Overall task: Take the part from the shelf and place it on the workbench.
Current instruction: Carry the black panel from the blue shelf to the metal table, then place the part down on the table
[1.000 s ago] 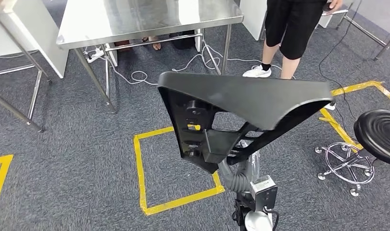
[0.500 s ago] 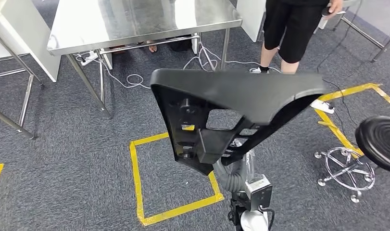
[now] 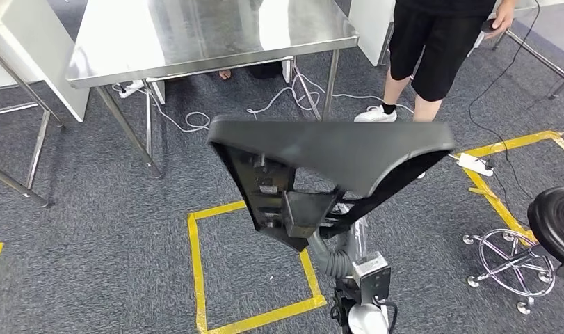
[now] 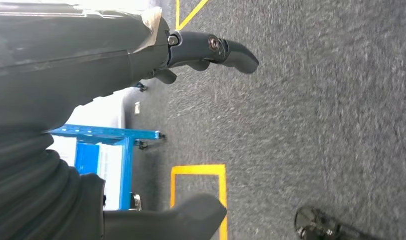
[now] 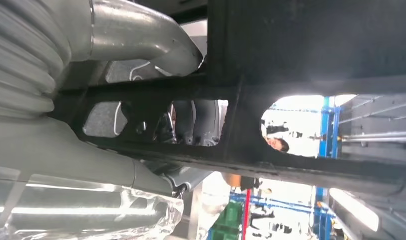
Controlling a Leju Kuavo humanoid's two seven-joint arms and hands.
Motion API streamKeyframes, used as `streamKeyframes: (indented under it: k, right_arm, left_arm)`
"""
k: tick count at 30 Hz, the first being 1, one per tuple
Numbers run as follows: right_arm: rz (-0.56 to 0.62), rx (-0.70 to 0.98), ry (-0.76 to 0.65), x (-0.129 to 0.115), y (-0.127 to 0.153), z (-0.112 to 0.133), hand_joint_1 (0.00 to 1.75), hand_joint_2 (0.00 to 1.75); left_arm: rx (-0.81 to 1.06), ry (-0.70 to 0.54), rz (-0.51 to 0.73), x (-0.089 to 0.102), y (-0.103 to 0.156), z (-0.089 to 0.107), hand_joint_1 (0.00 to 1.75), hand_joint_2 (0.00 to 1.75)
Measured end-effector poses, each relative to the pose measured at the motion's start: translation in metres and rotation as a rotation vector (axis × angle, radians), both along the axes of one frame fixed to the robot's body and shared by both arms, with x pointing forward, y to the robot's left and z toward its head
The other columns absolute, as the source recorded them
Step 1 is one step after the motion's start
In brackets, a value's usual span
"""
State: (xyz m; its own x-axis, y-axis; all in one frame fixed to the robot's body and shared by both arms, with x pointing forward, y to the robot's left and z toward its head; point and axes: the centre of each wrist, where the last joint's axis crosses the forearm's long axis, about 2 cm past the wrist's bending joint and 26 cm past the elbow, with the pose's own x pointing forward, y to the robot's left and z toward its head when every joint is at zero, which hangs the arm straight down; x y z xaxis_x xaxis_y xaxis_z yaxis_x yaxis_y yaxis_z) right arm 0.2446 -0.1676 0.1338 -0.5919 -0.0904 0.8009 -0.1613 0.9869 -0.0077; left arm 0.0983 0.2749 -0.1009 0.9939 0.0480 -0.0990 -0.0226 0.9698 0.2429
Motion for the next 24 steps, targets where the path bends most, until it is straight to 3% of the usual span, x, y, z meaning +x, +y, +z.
streamKeyframes:
  k: [24]
  right_arm:
    - [0.014, -0.003, -0.007, 0.0068, 0.0048, 0.0028, 1.75, 1.75]
  left_arm:
    - [0.006, 0.003, 0.016, -0.0030, 0.0021, -0.0007, 0.00, 1.75]
